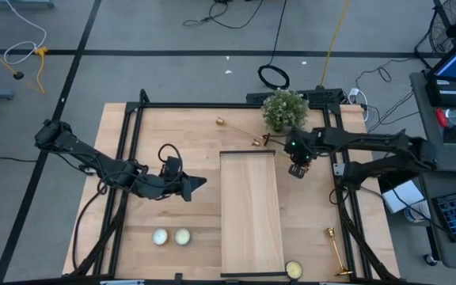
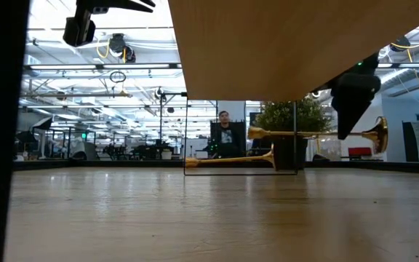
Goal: Pick & Place candle stick holders
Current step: Put the top right gold candle holder on the shelf
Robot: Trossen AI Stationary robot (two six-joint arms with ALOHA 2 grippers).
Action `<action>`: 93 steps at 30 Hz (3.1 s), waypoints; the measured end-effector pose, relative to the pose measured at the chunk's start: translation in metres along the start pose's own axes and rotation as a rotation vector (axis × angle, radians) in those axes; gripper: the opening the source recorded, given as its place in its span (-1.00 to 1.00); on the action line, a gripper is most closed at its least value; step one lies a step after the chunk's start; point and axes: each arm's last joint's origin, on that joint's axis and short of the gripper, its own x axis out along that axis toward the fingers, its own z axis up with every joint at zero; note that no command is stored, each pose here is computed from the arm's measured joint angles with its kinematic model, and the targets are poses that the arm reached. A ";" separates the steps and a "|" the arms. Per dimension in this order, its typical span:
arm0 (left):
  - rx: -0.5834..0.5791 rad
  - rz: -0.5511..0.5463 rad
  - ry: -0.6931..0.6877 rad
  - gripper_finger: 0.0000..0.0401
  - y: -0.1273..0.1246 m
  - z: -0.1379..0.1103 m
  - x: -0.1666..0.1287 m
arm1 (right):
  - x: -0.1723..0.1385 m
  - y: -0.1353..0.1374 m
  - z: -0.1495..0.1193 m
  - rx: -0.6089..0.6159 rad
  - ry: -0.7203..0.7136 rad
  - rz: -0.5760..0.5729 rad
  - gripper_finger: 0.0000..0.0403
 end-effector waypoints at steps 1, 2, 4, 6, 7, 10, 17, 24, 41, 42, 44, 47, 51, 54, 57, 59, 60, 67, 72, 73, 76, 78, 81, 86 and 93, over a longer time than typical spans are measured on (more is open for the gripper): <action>0.001 0.002 0.001 -0.85 0.000 0.000 0.000 | -0.001 0.001 -0.001 0.000 -0.003 0.002 -0.92; 0.003 0.004 0.001 -0.85 0.000 0.000 0.000 | -0.002 0.003 -0.001 0.000 -0.012 0.004 -0.92; 0.004 0.006 0.002 -0.85 0.001 0.000 0.000 | -0.005 0.006 -0.001 -0.003 -0.033 0.012 -0.93; 0.006 0.008 0.003 -0.85 0.001 0.000 0.000 | -0.009 0.008 0.002 0.003 -0.054 0.017 -0.93; 0.007 0.009 0.003 -0.85 0.001 0.000 0.000 | -0.011 0.009 0.004 0.001 -0.065 0.019 -0.93; 0.007 0.009 0.003 -0.85 0.001 0.000 0.000 | -0.023 0.012 0.013 -0.007 -0.116 0.004 -0.93; 0.006 0.009 0.004 -0.85 0.001 0.000 0.000 | -0.065 0.012 0.039 -0.026 -0.261 -0.142 -0.93; 0.003 0.009 0.004 -0.85 0.001 0.000 0.000 | -0.118 0.013 0.063 -0.005 -0.452 -0.222 -0.93; 0.011 0.010 0.002 -0.85 0.001 0.000 0.000 | -0.191 0.060 0.076 0.114 -1.136 0.168 -0.93; 0.011 0.010 0.002 -0.85 0.001 0.000 0.000 | -0.190 0.065 0.075 0.109 -1.158 0.197 -0.93; 0.010 0.010 0.002 -0.85 0.001 0.000 0.000 | -0.184 0.074 0.070 0.108 -1.188 0.239 -0.93; 0.010 0.010 0.002 -0.85 0.001 0.000 0.000 | -0.168 0.088 0.059 0.139 -1.213 0.238 -0.93; 0.003 0.008 0.005 -0.85 0.001 0.000 0.000 | -0.142 0.107 0.041 0.203 -1.262 0.206 -0.93; -0.001 0.006 0.011 -0.85 0.001 -0.001 0.000 | -0.128 0.118 0.027 0.240 -1.314 0.165 -0.93; -0.002 -0.001 0.028 -0.85 0.001 -0.001 0.000 | -0.115 0.128 0.013 0.258 -1.348 0.116 -0.93; -0.004 -0.004 0.036 -0.85 0.001 -0.001 0.000 | -0.107 0.135 0.005 0.250 -1.354 0.078 -0.93; -0.007 -0.005 0.039 -0.85 0.001 -0.001 0.000 | -0.103 0.138 0.002 0.251 -1.351 0.055 -0.93; -0.024 -0.010 0.055 -0.85 0.000 -0.002 0.000 | -0.073 0.154 -0.006 0.247 -1.291 -0.070 -0.93; -0.042 -0.004 0.047 -0.85 0.001 0.000 0.002 | -0.047 0.165 -0.003 0.245 -1.280 -0.085 -0.93; -0.048 -0.003 0.047 -0.85 0.002 0.001 0.002 | -0.045 0.166 -0.002 0.249 -1.289 -0.082 -0.93; -0.051 -0.003 0.047 -0.85 0.002 0.001 0.002 | -0.043 0.170 0.000 0.247 -1.315 -0.082 -0.93; -0.053 -0.005 0.056 -0.85 0.002 0.000 0.002 | -0.041 0.171 0.002 0.244 -1.321 -0.090 -0.93; -0.051 -0.009 0.080 -0.85 0.002 -0.001 0.002 | -0.037 0.171 0.004 0.250 -1.316 -0.101 -0.93; -0.070 -0.003 0.112 -0.85 0.003 -0.002 0.002 | -0.024 0.171 0.008 0.225 -1.291 -0.170 -0.93; -0.088 0.018 0.147 -0.85 0.006 -0.004 0.001 | -0.012 0.174 0.013 0.255 -1.307 -0.176 -0.93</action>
